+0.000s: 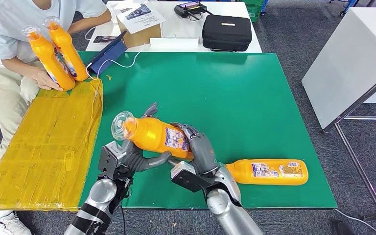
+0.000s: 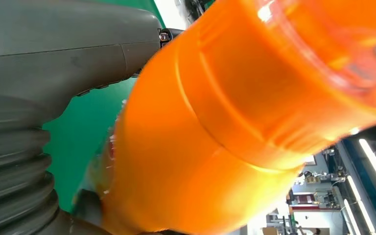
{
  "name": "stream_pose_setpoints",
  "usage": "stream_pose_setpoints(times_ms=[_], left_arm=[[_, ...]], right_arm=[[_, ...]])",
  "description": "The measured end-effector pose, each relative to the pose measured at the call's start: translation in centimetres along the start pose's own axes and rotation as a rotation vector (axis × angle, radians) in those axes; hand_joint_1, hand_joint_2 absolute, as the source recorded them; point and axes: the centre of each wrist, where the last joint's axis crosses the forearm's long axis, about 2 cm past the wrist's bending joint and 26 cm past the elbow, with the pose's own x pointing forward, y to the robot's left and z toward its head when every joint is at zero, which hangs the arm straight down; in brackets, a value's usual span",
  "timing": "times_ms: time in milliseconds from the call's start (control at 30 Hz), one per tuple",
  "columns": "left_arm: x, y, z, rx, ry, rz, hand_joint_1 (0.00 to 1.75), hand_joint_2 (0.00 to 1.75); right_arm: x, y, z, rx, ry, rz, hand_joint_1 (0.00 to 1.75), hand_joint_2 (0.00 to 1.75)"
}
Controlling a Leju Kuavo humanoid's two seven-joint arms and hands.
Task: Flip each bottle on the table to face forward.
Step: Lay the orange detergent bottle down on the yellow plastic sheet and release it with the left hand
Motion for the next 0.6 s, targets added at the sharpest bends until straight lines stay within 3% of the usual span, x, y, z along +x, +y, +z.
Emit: stream_pose_setpoints(times_ms=[200, 233, 333, 367, 600], left_arm=[[-0.1, 0.0, 0.0, 0.002, 0.003, 0.006, 0.0, 1.75], [-0.1, 0.0, 0.0, 0.003, 0.003, 0.008, 0.16, 1.75], [-0.2, 0.0, -0.1, 0.005, 0.003, 0.016, 1.47, 1.75], [-0.2, 0.0, -0.1, 0.006, 0.003, 0.019, 1.75, 1.75], [-0.3, 0.1, 0.0, 0.013, -0.002, 0.036, 1.75, 1.75]], right_arm=[[0.2, 0.8, 0.0, 0.047, -0.005, -0.041, 1.75, 1.75], [0.3, 1.0, 0.0, 0.055, -0.008, -0.046, 1.75, 1.75], [0.5, 1.4, -0.1, 0.074, -0.018, -0.058, 1.75, 1.75], [0.5, 1.5, -0.1, 0.078, -0.02, -0.061, 1.75, 1.75], [0.5, 1.8, -0.2, 0.093, -0.021, -0.07, 1.75, 1.75]])
